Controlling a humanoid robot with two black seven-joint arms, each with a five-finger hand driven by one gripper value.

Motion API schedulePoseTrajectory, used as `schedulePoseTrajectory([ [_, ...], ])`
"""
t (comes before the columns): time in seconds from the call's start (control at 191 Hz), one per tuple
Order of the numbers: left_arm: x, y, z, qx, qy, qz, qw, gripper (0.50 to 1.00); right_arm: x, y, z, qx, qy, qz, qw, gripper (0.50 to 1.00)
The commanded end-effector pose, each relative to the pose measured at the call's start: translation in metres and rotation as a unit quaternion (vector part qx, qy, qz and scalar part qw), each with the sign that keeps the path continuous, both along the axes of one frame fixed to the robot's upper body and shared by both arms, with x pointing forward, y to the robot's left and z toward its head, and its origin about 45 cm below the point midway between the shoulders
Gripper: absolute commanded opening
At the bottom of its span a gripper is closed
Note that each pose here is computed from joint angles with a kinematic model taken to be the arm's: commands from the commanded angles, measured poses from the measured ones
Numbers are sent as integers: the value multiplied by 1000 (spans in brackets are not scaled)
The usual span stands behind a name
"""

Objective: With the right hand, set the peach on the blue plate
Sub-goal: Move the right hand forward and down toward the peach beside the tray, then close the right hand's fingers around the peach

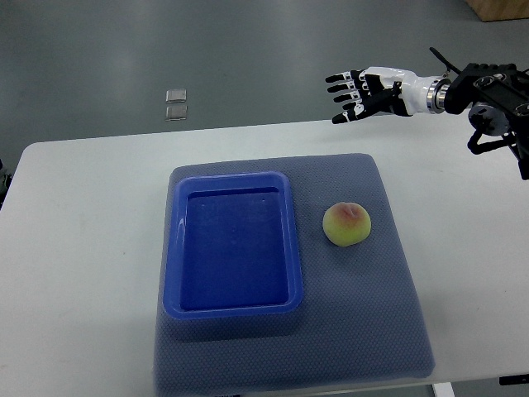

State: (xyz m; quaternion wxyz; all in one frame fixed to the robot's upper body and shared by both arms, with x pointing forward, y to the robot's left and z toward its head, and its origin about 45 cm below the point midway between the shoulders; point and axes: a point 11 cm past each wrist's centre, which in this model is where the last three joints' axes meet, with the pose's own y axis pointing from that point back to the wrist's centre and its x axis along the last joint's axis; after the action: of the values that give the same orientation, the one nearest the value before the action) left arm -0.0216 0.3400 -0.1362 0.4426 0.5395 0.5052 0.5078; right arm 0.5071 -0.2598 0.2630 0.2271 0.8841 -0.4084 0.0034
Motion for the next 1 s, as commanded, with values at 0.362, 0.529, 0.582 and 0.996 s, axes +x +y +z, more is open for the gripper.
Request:
schedulePoseTrajectory([
  [0.362,0,0,0,0,0,-1,1000,1000,-48,20,14,55,6,107,993,928],
  [0.529,0,0,0,0,0,0,1000,1000,-68,21,6,40,14,135,990,930],
  [0.582,0,0,0,0,0,0,1000,1000,-70,19,3,35,15,134,990,930],
  [0.996,0,0,0,0,0,0,1000,1000,-94,27,-37,-47,-51,147,987,928],
])
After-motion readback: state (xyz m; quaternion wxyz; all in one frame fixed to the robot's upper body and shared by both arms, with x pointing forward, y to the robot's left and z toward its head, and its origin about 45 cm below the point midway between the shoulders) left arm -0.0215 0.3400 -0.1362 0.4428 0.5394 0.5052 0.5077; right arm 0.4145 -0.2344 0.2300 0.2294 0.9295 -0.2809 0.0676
